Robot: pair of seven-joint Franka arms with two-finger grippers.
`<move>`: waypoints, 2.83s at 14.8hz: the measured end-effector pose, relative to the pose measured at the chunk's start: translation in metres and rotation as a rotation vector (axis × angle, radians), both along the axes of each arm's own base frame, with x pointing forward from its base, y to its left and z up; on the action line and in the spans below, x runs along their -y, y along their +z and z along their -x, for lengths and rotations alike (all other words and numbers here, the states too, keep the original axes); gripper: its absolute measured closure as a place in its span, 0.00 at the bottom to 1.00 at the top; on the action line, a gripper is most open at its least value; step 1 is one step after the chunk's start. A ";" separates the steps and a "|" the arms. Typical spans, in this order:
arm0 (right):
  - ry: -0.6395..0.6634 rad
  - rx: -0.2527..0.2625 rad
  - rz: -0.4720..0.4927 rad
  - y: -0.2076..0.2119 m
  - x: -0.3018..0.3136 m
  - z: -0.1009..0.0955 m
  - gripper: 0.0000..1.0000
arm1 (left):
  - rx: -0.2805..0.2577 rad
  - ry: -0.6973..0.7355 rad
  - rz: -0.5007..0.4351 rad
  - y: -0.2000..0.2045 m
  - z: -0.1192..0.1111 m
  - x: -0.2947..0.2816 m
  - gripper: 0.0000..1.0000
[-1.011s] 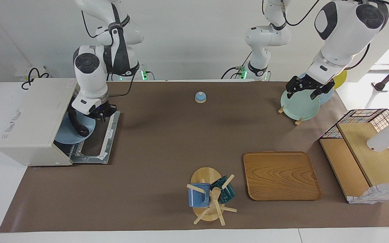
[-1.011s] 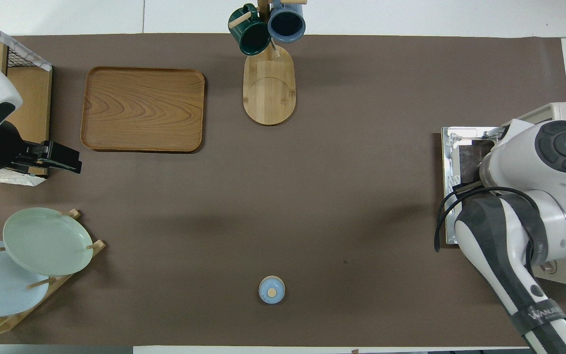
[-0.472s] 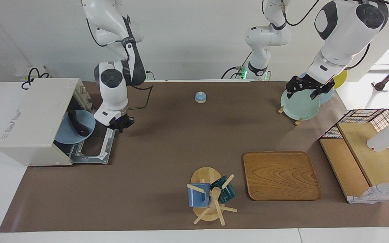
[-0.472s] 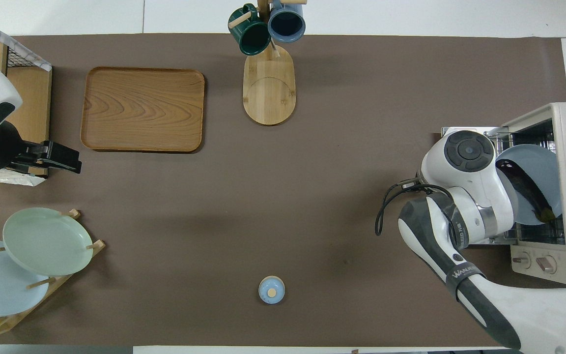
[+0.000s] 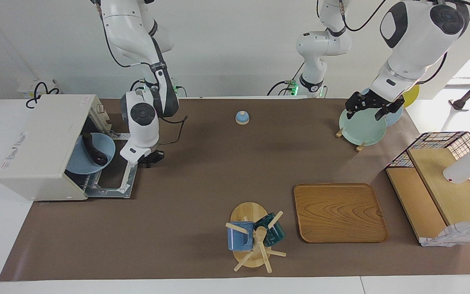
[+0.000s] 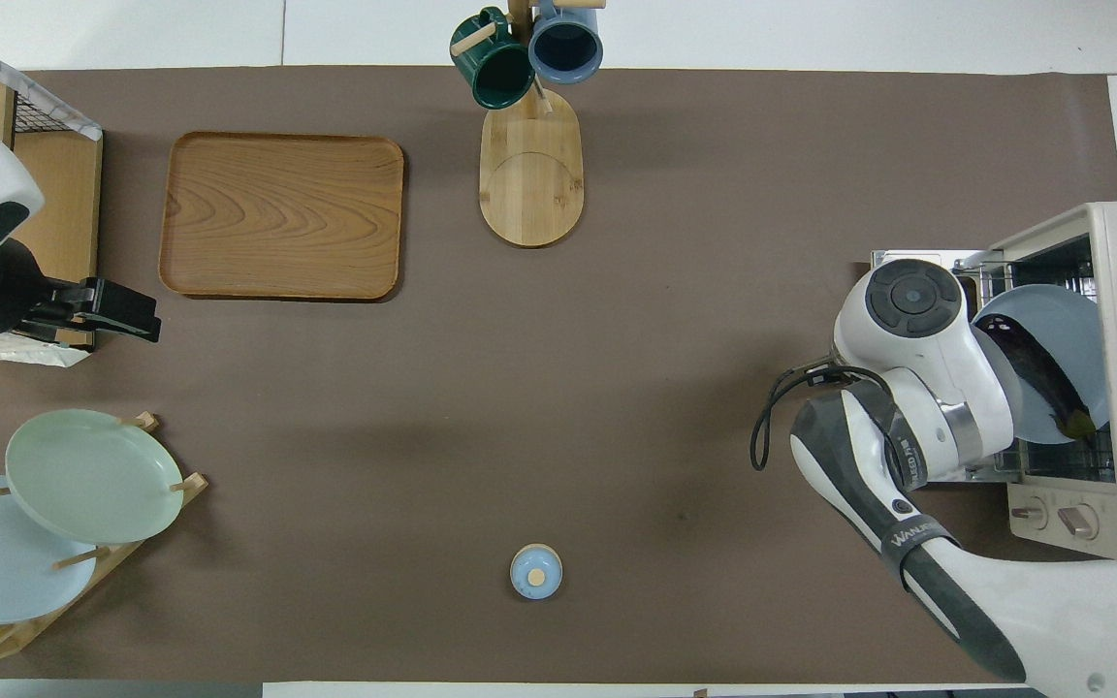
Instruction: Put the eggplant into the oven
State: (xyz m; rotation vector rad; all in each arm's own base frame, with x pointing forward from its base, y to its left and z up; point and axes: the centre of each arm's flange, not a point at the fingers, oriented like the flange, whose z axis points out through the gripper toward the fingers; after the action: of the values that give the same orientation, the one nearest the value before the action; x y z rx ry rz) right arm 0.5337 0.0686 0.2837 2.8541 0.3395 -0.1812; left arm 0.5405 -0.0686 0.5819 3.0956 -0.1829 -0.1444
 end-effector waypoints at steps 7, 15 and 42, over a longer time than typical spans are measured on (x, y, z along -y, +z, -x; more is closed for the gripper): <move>0.053 -0.030 0.067 0.005 0.003 -0.001 0.99 | 0.000 0.000 0.000 0.000 0.000 0.000 0.00; 0.217 -0.130 0.094 0.092 0.016 -0.019 0.99 | 0.000 0.000 0.000 0.000 0.000 0.000 0.00; 0.063 -0.044 -0.192 0.266 0.118 -0.014 0.37 | 0.000 0.000 0.000 0.000 0.000 0.000 0.00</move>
State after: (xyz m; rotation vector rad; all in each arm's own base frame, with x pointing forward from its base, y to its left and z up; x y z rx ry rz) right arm 0.5475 -0.0497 0.5499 3.0271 0.4791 -0.2104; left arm 0.5405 -0.0686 0.5820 3.0956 -0.1829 -0.1443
